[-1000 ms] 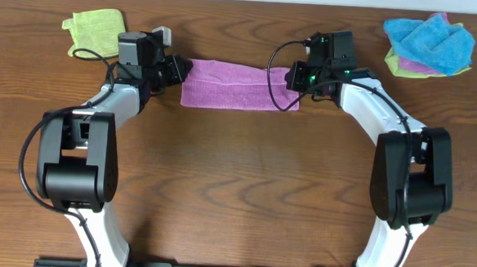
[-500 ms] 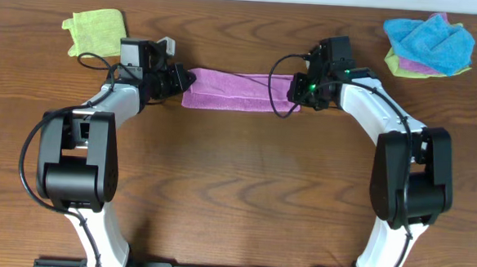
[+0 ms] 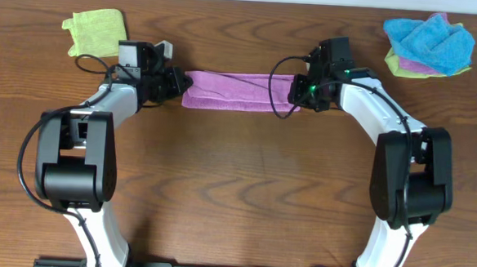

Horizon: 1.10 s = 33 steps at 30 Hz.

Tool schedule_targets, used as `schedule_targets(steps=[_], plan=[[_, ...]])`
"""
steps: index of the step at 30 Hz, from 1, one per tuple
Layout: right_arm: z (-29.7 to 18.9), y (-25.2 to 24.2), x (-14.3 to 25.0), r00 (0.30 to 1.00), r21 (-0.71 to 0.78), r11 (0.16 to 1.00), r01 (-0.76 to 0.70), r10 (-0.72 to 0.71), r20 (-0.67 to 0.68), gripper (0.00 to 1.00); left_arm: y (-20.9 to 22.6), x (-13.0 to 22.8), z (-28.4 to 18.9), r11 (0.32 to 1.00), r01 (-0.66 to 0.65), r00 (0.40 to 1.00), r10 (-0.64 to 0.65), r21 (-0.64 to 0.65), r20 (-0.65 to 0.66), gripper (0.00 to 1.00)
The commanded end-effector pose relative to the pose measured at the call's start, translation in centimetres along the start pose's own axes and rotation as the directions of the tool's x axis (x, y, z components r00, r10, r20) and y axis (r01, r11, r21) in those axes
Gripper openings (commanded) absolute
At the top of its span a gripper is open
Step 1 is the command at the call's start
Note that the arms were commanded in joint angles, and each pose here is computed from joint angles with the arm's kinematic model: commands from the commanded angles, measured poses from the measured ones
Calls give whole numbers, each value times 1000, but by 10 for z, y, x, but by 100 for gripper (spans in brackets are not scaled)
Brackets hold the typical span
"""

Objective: Fold the cloth

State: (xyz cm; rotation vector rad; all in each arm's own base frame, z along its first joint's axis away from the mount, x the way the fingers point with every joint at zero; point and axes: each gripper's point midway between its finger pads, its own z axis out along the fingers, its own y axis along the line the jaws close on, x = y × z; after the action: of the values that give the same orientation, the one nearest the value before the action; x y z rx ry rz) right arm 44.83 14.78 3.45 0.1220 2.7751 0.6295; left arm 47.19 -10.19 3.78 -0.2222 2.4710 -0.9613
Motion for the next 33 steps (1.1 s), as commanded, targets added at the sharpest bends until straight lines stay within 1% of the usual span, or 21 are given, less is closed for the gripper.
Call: schedule_targets(steps=[1, 4, 7, 11, 20, 22, 23, 24, 25, 27, 29, 30, 31, 33], plan=[[5, 4, 0, 999, 46, 998, 39, -39, 9, 2, 14, -9, -4, 999, -26, 999, 27, -33, 19, 5], [8, 4, -1, 998, 92, 994, 59, -62, 27, 1, 17, -9, -5, 999, -39, 999, 40, -38, 18, 6], [10, 8, 0, 997, 98, 992, 75, -78, 27, 2, 17, -8, -5, 998, -42, 999, 43, -39, 14, 6], [12, 3, 0, 996, 142, 986, 82, -87, 34, 2, 18, -5, -5, 997, -56, 998, 56, -45, -1, 6], [16, -2, 0, 996, 164, 983, 78, -85, 36, 2, 23, 0, -6, 995, -72, 997, 71, -64, -17, 6], [16, -2, -1, 995, 162, 984, 80, -87, 38, 21, 23, -1, -6, 995, -72, 997, 72, -65, -16, 6], [16, -2, -1, 995, 162, 984, 80, -88, 39, 29, 23, -1, -6, 995, -73, 997, 72, -66, -15, 6], [16, -1, -1, 995, 162, 984, 81, -88, 40, 39, 24, -1, -6, 995, -73, 997, 72, -71, -14, 8], [16, -1, -2, 995, 161, 984, 80, -88, 42, 50, 24, -1, -6, 994, -78, 997, 78, -74, -14, 13], [16, -1, -3, 995, 160, 984, 80, -89, 45, 53, 25, -2, -6, 993, -94, 996, 93, -74, -13, 24], [16, -2, -3, 995, 160, 984, 79, -88, 47, 64, 27, -6, -9, 993, -93, 996, 93, -75, -4, 32], [15, -2, -3, 995, 161, 984, 79, -87, 45, 66, 27, -8, -10, 993, -92, 996, 92, -75, 1, 38], [15, -2, -4, 995, 162, 984, 79, -87, 45, 66, 28, -11, -12, 993, -91, 996, 92, -74, 7, 40], [14, -2, -4, 995, 163, 983, 81, -89, 42, 68, 27, -17, -16, 994, -89, 996, 91, -70, 19, 39]])
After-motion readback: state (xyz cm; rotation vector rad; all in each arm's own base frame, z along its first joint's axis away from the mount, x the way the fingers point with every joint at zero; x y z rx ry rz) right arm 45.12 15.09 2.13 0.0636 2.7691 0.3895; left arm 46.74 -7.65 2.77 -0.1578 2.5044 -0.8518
